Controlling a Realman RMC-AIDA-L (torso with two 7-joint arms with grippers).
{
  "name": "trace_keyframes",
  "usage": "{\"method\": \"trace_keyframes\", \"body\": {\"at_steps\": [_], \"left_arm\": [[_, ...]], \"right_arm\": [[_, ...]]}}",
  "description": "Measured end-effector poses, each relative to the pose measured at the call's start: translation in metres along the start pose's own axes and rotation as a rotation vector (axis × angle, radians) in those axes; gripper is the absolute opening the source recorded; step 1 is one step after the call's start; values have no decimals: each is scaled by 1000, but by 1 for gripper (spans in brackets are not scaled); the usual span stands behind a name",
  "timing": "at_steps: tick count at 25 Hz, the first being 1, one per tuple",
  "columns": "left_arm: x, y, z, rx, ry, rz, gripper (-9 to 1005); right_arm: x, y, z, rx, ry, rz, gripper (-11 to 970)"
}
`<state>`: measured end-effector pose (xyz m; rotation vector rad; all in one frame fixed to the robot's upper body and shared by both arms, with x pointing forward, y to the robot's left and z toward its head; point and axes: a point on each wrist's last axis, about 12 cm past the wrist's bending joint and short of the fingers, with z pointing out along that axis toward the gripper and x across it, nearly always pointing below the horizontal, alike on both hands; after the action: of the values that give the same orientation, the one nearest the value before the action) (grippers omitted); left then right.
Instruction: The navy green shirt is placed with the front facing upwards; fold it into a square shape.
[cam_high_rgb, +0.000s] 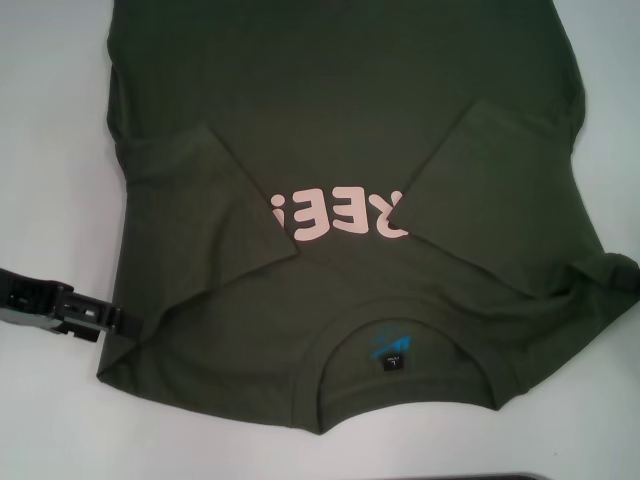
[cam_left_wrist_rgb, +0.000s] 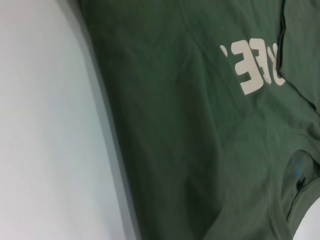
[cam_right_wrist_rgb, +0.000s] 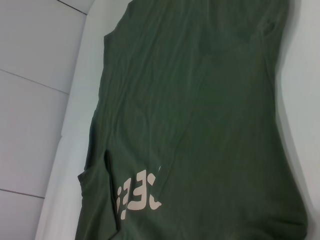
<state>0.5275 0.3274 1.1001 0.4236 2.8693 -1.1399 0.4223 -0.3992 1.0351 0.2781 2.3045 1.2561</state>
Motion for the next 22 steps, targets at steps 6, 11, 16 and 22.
{"method": "trace_keyframes", "body": {"at_steps": [6,11,16,22], "left_arm": [[5,2,2,-10,22,-13,887],[9,5,3,-14,32,-25,887],[13,6,6,-16,47,-35,887],[14,5,10,-12,61,-34,888]], "right_arm": [[0,0,0,0,-1,1,51],[0,0,0,0,-4,1,51],[-1,0,0,-2,-4,-1,52],[-1,1,1,-3,-4,0,52]]}}
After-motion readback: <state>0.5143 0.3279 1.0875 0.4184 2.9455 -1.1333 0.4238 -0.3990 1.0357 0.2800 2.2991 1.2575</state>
